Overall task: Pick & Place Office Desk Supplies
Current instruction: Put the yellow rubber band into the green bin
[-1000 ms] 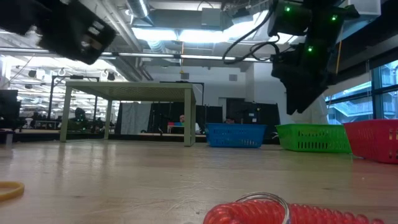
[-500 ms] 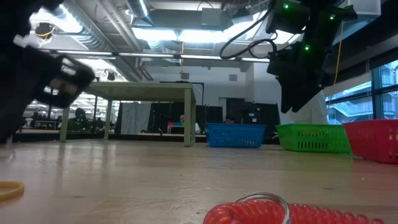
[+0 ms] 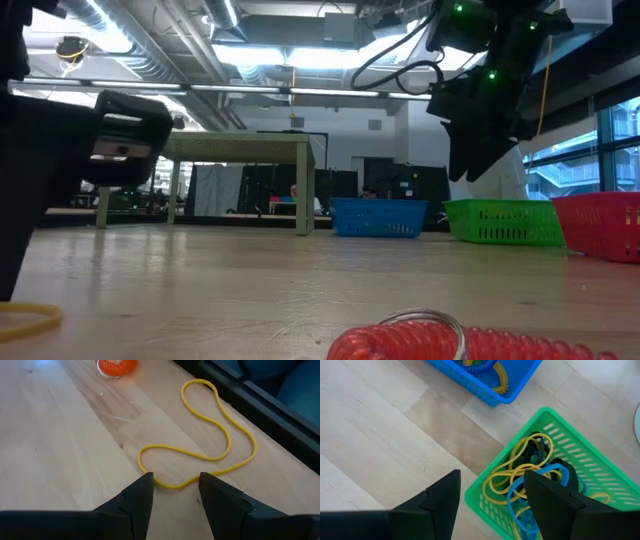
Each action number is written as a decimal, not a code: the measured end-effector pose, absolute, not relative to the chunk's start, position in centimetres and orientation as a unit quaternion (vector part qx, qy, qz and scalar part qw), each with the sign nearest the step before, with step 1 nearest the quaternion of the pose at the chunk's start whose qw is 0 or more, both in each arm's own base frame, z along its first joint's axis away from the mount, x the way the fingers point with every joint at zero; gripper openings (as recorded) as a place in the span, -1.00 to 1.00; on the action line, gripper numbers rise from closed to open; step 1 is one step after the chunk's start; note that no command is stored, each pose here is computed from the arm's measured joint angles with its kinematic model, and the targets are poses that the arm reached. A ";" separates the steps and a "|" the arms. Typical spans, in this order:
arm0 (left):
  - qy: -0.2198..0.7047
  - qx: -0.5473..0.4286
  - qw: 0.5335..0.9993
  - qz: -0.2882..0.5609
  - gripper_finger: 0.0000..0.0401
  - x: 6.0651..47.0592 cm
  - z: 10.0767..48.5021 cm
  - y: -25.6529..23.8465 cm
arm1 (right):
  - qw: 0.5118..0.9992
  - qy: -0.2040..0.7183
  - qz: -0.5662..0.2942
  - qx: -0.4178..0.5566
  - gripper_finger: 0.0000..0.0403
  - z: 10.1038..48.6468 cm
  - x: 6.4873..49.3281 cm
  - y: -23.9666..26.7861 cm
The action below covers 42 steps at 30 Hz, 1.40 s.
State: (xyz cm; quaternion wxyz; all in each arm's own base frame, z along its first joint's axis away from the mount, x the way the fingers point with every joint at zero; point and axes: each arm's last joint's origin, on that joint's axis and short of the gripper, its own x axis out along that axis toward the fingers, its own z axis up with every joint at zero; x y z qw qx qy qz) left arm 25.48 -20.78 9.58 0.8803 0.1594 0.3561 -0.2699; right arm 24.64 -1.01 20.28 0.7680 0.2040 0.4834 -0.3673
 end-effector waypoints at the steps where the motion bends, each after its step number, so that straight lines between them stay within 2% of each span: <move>1: 0.355 0.162 0.880 -0.273 -0.22 25.6 9.6 -20.8 | 0.768 0.483 -0.367 0.204 0.09 20.3 24.6 -1.0; 8: 0.366 0.136 0.873 -0.291 -0.23 26.1 9.6 -20.0 | 0.768 0.483 -0.367 0.204 0.09 20.3 24.6 -1.0; 11: 0.367 0.136 0.874 -0.289 -0.29 26.2 9.5 -19.9 | 0.768 0.483 -0.367 0.204 0.09 20.3 24.6 -1.0; 24: 0.361 0.148 0.875 -0.286 -0.96 26.3 9.5 -19.8 | 0.768 0.483 -0.367 0.204 0.09 20.3 24.6 -1.0; 34: 0.339 0.191 0.879 -0.276 -0.99 26.3 10.5 -19.5 | 0.768 0.484 -0.367 0.204 0.09 20.3 24.6 -1.0; 42: 0.307 0.223 0.905 -0.193 -0.99 26.5 14.1 -17.7 | 0.770 0.481 -0.365 0.206 0.09 20.3 24.7 -1.0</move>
